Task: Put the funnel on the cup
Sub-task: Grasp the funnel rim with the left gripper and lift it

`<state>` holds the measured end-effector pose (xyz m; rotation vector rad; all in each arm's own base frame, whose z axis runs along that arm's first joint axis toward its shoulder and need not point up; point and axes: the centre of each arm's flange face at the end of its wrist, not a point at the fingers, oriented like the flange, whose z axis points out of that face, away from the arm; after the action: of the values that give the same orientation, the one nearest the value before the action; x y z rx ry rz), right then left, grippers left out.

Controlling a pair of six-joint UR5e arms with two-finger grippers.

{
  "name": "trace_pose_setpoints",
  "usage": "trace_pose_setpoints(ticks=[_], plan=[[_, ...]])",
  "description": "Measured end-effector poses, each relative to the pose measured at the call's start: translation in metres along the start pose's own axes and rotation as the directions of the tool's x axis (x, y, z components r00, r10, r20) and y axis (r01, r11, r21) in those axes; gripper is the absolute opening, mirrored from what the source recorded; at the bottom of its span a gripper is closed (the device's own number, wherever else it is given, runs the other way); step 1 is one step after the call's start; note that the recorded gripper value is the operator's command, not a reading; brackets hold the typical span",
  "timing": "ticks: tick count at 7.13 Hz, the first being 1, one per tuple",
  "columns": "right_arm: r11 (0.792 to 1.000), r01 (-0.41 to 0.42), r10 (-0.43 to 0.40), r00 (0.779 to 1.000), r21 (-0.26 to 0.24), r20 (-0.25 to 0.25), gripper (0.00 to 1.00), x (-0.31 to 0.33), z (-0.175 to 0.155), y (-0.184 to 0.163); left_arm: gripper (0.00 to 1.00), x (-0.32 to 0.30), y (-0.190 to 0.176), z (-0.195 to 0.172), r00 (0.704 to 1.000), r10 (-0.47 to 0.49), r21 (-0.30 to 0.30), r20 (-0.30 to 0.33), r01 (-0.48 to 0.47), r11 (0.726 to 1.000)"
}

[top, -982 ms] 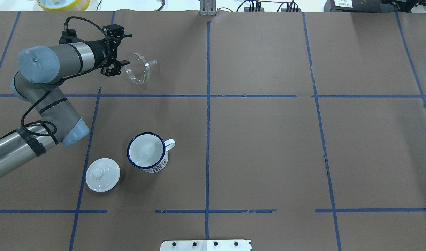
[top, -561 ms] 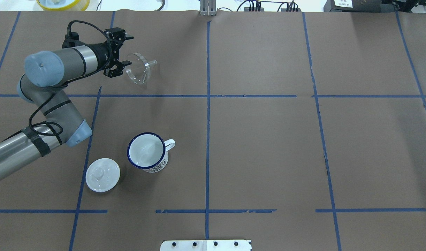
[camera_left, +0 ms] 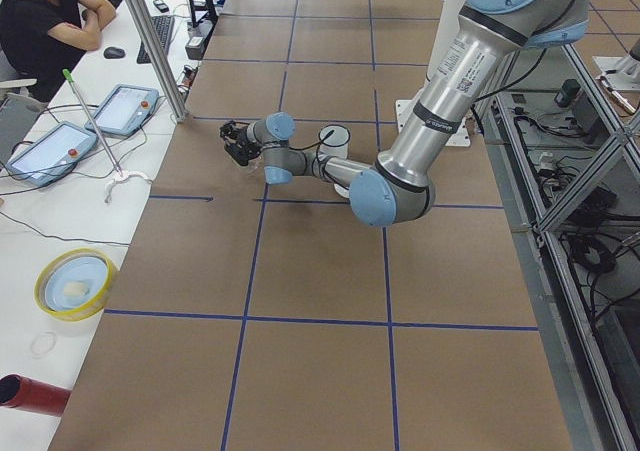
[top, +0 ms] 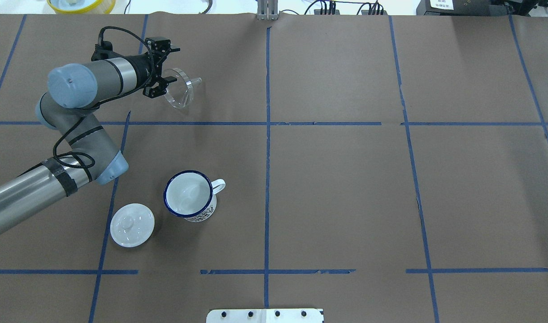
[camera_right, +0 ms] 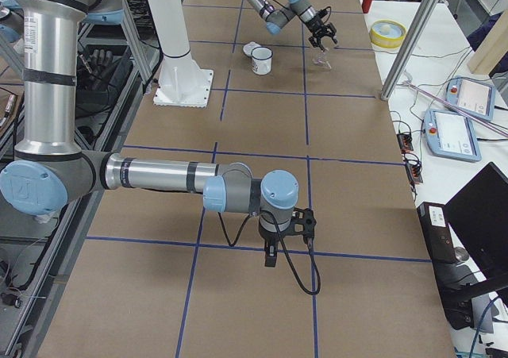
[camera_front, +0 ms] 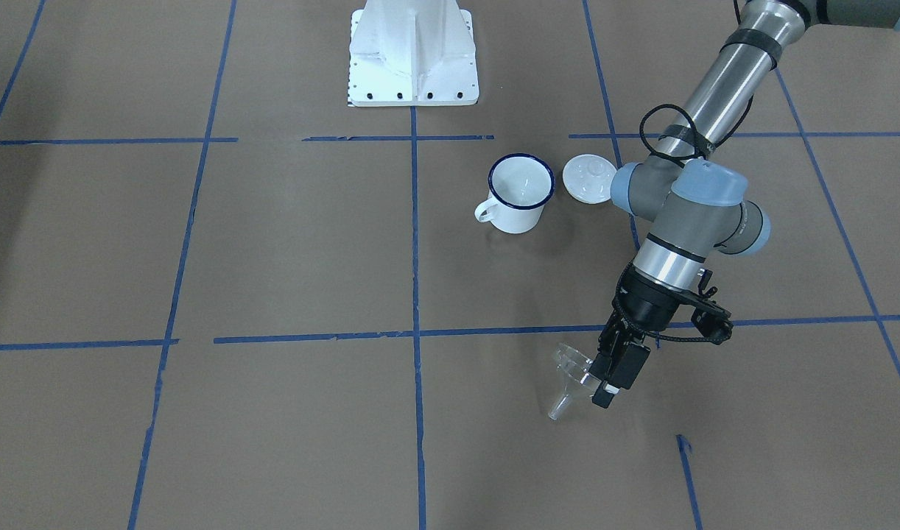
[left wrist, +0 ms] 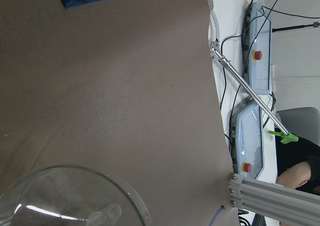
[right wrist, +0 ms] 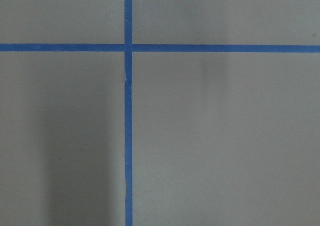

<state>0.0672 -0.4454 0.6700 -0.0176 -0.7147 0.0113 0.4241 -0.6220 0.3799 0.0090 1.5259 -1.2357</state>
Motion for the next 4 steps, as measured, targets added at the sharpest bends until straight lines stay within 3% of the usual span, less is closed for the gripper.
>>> trace_pose_setpoints(ticks=[1, 2, 4], plan=[[1.0, 0.0, 0.0, 1.0, 0.0, 0.0, 1.0, 0.0, 0.0001, 0.0, 0.3, 0.0002, 0.0016, 0.0015, 1.0, 0.0, -0.001, 0.001, 0.0, 1.0], [1.0, 0.0, 0.0, 1.0, 0.0, 0.0, 1.0, 0.0001, 0.0001, 0.0, 0.0, -0.0016, 0.0041, 0.0028, 1.0, 0.001, -0.004, 0.004, -0.001, 1.0], [1.0, -0.001, 0.001, 1.0, -0.001, 0.0, 1.0, 0.0003, 0.0003, 0.0001, 0.0, -0.0061, 0.0085, 0.004, 1.0, 0.002, -0.009, 0.01, -0.002, 1.0]])
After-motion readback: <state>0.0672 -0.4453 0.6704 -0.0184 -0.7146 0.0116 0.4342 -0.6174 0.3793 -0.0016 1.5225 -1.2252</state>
